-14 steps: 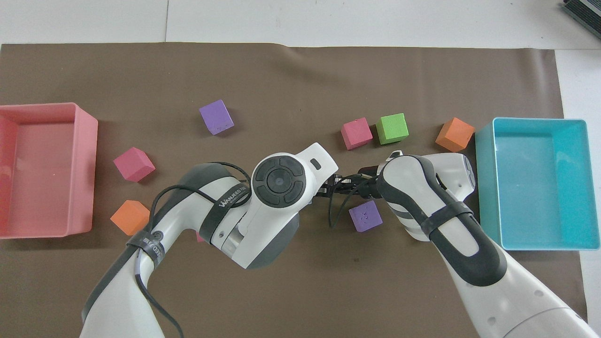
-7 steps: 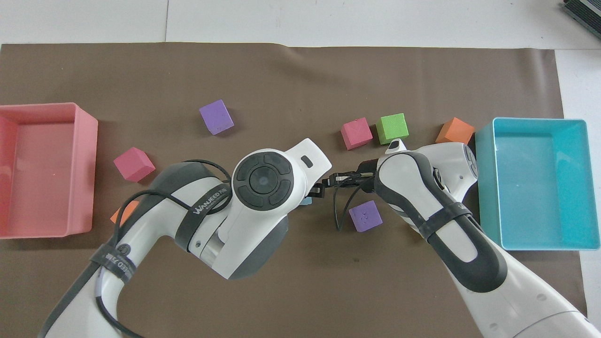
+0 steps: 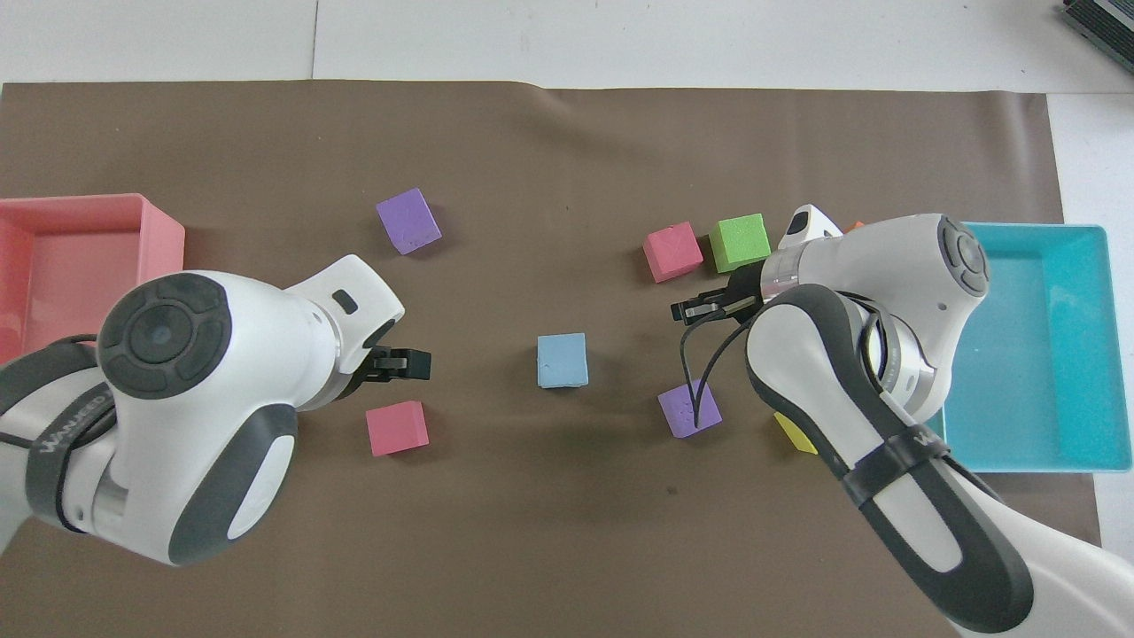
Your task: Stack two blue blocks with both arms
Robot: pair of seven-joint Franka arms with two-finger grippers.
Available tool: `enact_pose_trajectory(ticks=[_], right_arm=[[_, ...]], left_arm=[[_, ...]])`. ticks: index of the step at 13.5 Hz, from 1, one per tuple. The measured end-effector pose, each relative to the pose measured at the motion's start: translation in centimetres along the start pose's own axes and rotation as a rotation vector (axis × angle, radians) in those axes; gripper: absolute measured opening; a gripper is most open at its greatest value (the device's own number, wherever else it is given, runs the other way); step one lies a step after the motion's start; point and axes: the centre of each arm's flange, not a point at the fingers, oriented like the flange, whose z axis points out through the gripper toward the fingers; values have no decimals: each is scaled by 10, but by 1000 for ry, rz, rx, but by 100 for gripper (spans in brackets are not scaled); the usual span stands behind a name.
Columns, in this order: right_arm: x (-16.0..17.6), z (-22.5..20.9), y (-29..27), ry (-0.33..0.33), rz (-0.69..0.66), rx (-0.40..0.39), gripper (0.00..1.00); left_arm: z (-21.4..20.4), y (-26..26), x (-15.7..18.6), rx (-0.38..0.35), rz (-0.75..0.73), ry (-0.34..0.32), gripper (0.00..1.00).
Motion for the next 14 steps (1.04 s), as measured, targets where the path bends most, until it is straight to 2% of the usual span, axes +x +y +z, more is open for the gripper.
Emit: enact_pose_trajectory(ticks=[4, 5, 6, 8, 11, 14], right_arm=[[0, -51, 31, -28, -36, -118, 58], [-3, -64, 39, -35, -28, -143, 68], [-5, -75, 46, -50, -13, -176, 83], [-9, -98, 52, -99, 30, -260, 100], [-6, -135, 48, -153, 50, -346, 100], [-4, -171, 42, -126, 33, -404, 100]], left_arm=[[10, -98, 7, 7, 46, -13, 100], [6, -122, 10, 8, 69, -6, 100], [-1, -146, 14, 9, 86, 9, 100], [-26, -179, 23, 15, 85, 51, 100], [-85, -190, 43, 18, 69, 76, 100], [-153, -190, 64, 18, 71, 80, 100]])
